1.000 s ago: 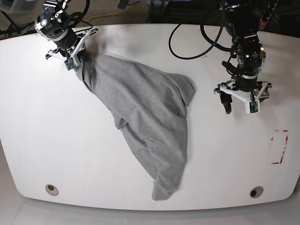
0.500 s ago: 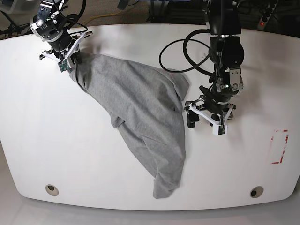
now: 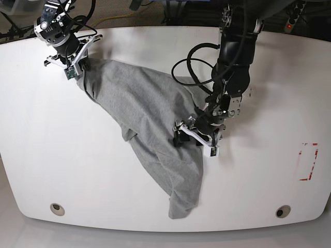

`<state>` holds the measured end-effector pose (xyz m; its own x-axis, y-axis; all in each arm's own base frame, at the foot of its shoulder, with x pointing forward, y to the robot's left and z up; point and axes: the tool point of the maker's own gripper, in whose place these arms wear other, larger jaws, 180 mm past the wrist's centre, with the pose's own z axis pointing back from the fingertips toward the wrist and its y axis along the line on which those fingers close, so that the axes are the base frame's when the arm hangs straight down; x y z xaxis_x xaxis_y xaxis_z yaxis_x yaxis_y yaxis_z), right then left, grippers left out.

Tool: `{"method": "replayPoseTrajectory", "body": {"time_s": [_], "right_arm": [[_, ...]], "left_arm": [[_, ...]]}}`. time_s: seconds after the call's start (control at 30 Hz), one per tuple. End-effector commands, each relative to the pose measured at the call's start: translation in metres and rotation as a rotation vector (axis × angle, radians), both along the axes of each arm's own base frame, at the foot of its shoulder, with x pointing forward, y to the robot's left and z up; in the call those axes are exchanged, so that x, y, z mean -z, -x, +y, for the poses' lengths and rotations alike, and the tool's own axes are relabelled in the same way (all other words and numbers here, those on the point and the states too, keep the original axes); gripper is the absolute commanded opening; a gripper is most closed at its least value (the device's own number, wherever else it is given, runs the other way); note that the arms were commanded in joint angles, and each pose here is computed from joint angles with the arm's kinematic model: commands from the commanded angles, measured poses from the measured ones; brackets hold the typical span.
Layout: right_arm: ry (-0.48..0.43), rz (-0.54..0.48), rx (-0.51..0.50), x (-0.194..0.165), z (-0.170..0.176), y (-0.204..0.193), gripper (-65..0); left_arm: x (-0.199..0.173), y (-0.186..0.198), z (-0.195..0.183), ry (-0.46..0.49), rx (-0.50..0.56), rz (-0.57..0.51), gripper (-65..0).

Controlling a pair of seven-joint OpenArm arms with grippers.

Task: Fold the T-shirt properly
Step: 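Reach the left gripper down and grasp the shirt's opposite edge, then lift the shirt with both grippers and stretch it apart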

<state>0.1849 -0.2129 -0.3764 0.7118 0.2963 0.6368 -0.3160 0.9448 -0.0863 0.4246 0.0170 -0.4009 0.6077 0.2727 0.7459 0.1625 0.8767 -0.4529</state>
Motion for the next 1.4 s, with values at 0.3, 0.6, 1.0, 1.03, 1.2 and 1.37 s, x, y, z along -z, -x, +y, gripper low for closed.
{"method": "replayPoseTrajectory", "body": {"time_s": [0.3, 0.6, 1.0, 1.03, 1.2, 1.37], "right_arm": [[-0.014, -0.076, 0.01, -0.015, 0.001, -0.017, -65.0], [-0.031, -0.214, 0.015, -0.045, 0.006, -0.064, -65.0], [0.029, -0.477, 0.002, -0.128, -0.004, -0.158, -65.0], [0.045, -0.49, -0.003, -0.135, -0.003, -0.166, -65.0], [0.088, -0.559, -0.001, -0.166, -0.006, -0.199, -65.0], [0.1, -0.635, -0.039, -0.202, 0.002, -0.232, -65.0]], "left_arm": [[-0.01, -0.002, -0.002, 0.009, -0.004, -0.038, -63.6], [-0.075, 0.018, 0.041, -0.115, 0.043, -0.175, -65.0], [-0.169, 0.036, 0.099, -0.375, 0.089, -0.449, -64.9], [-0.172, 0.036, 0.103, -0.407, 0.094, -0.462, -64.9], [-0.212, 0.03, 0.114, -0.541, 0.085, -0.58, -64.9], [-0.254, 0.021, 0.128, -0.628, 0.029, -0.644, -64.9]]}}
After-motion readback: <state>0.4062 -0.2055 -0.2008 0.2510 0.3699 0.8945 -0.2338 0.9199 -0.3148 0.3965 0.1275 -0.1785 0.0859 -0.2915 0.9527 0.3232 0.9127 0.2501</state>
